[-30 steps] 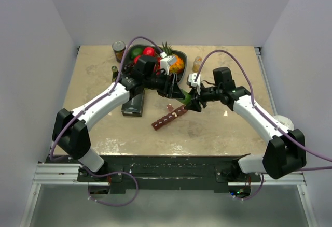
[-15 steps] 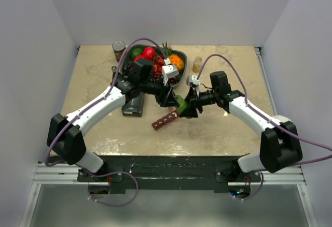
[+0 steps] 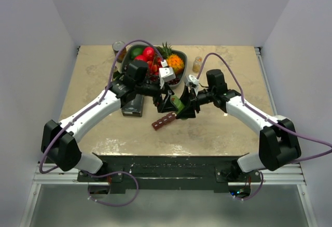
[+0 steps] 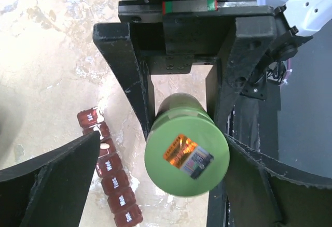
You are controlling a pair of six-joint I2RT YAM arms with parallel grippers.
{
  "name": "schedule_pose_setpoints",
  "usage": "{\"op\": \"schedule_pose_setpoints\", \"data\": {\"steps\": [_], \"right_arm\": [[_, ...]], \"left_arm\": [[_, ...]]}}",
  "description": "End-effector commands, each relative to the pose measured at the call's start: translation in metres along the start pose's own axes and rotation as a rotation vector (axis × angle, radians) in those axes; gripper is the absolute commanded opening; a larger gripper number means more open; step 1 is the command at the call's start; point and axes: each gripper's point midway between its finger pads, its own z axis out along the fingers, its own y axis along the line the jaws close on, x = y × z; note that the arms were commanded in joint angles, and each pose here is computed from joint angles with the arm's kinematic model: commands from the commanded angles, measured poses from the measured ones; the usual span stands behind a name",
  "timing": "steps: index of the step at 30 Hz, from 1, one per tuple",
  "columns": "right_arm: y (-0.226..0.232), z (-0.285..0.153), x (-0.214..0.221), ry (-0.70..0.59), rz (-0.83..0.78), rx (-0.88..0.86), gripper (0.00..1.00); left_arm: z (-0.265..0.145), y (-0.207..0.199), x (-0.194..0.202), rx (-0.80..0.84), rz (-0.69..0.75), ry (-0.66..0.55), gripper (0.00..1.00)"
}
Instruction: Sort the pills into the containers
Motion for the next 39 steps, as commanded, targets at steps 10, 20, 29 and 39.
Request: {"op": "schedule_pose_setpoints", "data": {"steps": [10,20,29,39], "right_arm": [[0.000,-0.005,-0.023,0.012,-0.156,0.033,0.00],[-0.007,-0.007,-0.021,0.030,-0.161,0.075,0.00],[-0.009,-0.007,-0.020,0.034,-0.158,0.083,0.00],[-0.011,-0.007,-0.020,0.037,-0.159,0.090,0.00]], "left_arm": [[-0.055,-0.024,-0.049,-0.119,-0.042,-0.244,0.99],[-0.030,-0.002,-0.040,-0.305,-0.207,-0.114,0.99],[-0.018,0.006,-0.027,-0.363,-0.254,-0.006,0.82],[-0.008,-0.005,-0.020,-0.281,-0.258,0.046,0.71]]}}
